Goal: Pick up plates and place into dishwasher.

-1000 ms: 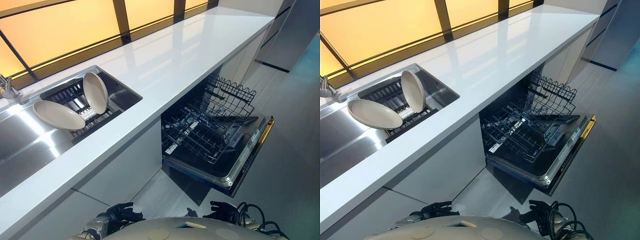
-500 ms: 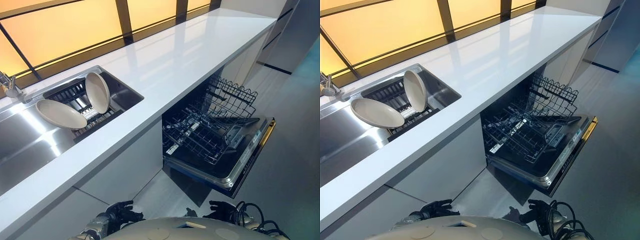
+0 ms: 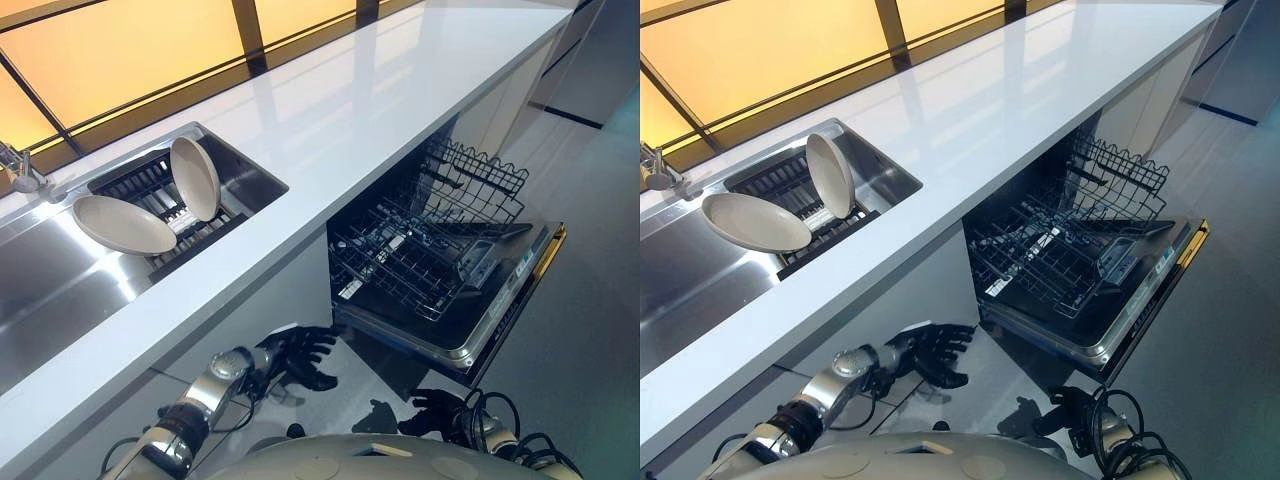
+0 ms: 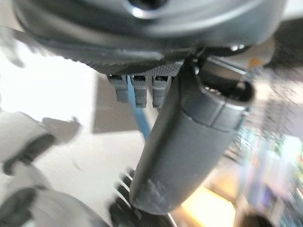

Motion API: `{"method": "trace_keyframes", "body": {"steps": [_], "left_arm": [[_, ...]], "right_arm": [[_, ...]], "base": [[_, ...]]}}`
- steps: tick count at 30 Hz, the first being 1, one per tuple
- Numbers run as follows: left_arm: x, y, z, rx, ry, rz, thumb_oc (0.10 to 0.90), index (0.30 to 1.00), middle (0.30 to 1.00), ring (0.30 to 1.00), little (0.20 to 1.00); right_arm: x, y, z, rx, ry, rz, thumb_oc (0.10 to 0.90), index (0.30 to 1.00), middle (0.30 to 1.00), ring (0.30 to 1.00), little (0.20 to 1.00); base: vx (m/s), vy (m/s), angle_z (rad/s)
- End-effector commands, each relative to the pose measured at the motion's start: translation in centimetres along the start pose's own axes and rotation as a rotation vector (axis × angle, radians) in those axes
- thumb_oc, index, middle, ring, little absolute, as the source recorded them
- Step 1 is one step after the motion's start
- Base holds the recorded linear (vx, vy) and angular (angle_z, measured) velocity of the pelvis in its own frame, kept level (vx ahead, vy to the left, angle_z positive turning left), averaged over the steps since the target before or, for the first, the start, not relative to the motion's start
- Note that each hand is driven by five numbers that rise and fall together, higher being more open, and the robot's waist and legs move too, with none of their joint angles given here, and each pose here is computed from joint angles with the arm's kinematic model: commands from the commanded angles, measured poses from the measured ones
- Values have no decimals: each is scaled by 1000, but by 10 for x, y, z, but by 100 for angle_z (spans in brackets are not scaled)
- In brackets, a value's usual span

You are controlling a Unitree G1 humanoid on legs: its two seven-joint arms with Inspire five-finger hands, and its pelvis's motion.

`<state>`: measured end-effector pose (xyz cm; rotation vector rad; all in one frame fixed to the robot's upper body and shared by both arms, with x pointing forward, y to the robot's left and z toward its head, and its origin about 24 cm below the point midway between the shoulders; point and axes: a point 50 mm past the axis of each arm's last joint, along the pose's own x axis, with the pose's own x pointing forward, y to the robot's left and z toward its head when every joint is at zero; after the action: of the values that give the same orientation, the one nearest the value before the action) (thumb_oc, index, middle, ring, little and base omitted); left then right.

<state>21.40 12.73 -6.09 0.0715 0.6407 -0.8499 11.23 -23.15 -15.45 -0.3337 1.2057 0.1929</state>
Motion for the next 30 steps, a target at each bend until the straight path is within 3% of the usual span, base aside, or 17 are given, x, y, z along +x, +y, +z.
{"method": "trace_keyframes", "body": {"steps": [1,6,11,16,18,24,30], "left_arm": [[5,-14,103,55,-334,-237,800,900,900,900,900],[-26,-58,186,67,-711,-488,800,900,900,900,900],[-67,-73,231,24,-1047,-555,800,900,900,900,900],[-103,-57,248,58,-1298,-351,800,900,900,900,900],[-121,-44,248,144,-1378,-171,800,900,900,900,900],[-145,-19,245,288,-1384,149,800,900,900,900,900],[-179,11,243,649,-1279,658,800,900,900,900,900]], "right_arm": [[3,-1,24,-34,-71,-7,800,900,900,900,900],[4,6,17,-18,-46,5,800,900,900,900,900],[4,20,8,-2,-30,15,800,900,900,900,900],[3,29,-4,-2,-13,15,800,900,900,900,900],[3,31,-8,18,-13,8,800,900,900,900,900],[2,30,-13,33,-11,1,800,900,900,900,900],[-1,17,-20,9,17,-15,800,900,900,900,900]], "base": [[26,-78,2],[31,-87,1],[15,-95,1],[-1,-74,9],[1,-74,16],[11,-48,23],[18,-12,26]]}}
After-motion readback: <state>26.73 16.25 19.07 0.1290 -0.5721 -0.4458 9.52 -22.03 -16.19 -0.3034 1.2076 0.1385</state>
